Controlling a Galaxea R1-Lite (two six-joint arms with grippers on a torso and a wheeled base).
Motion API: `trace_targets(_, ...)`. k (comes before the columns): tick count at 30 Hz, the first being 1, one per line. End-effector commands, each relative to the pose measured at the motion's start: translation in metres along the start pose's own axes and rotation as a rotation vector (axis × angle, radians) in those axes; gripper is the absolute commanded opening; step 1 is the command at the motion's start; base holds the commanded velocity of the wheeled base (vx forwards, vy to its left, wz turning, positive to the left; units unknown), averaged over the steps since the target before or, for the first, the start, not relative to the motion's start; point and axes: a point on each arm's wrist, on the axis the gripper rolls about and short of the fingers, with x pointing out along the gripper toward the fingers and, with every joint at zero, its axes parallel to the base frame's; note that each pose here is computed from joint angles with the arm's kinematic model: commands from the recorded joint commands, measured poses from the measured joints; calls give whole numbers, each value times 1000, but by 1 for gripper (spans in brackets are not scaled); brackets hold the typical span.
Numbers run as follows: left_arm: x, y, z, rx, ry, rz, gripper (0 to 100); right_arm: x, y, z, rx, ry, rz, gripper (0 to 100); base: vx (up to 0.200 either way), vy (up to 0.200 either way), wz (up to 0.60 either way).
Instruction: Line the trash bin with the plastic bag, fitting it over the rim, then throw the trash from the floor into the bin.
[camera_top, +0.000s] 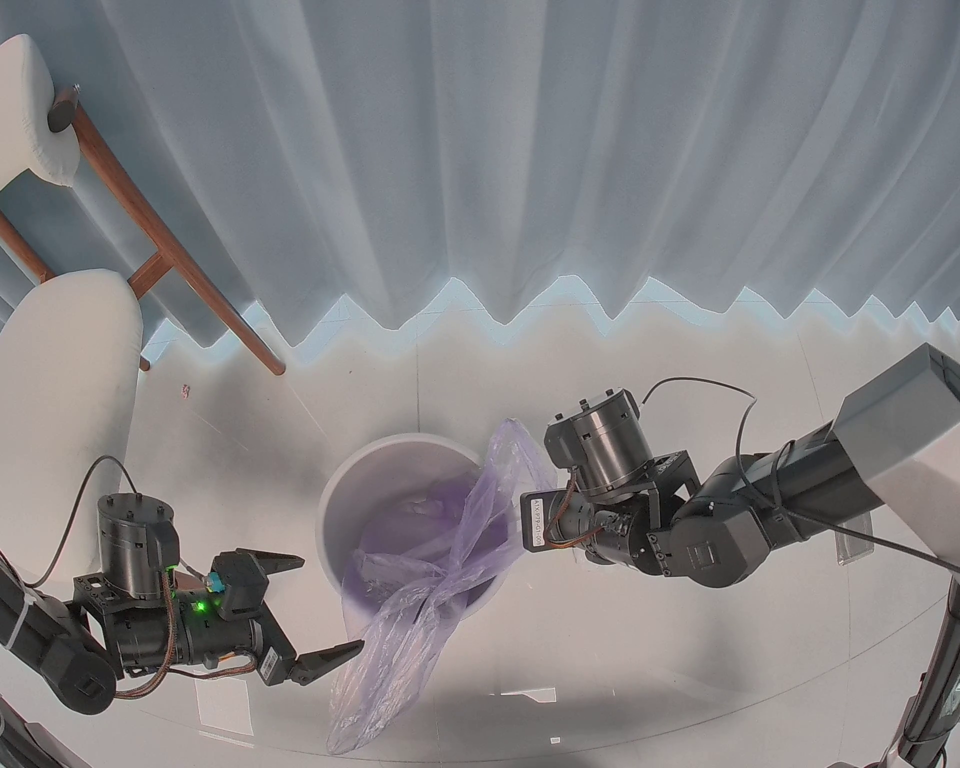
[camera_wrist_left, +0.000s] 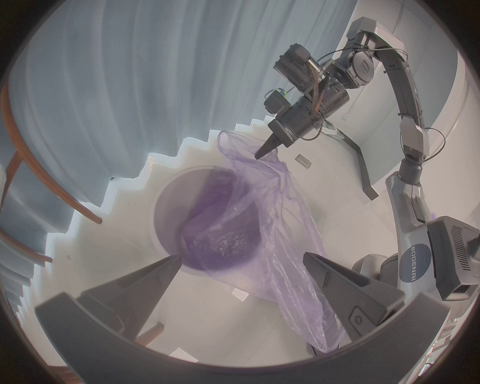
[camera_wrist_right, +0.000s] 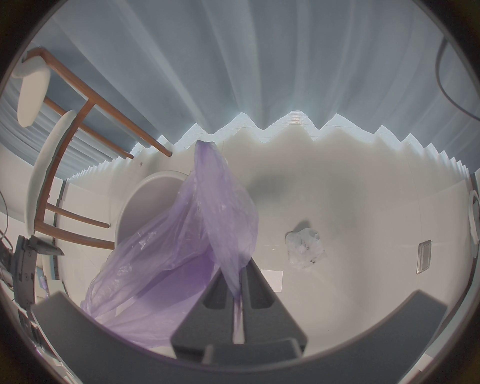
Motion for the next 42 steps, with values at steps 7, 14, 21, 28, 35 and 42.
trace_targets(7, 18, -7, -5, 9, 46, -62, 100, -1, 0, 1, 2, -6, 2, 0, 0, 0, 0)
trace_targets(14, 29, -5, -6, 7, 60, -71, 100, -1, 1, 2, 2, -8, 5, 0, 0, 0, 0)
trace_targets(21, 48, 1, -3, 21, 60, -79, 100, -3, 1, 2, 4, -10, 5, 0, 0, 0, 0)
trace_targets(28, 57, -7, 1, 39, 58, -112, 100, -4, 0, 4, 8, -14, 6, 0, 0, 0, 0)
trace_targets(35, 68, -7, 2, 46, 58, -122, 100, -5, 0, 4, 12, -17, 7, 0, 0, 0, 0)
trace_targets(42, 82, -3, 4, 45, 57, -121, 100, -7, -1, 5, 13, -19, 8, 0, 0, 0, 0)
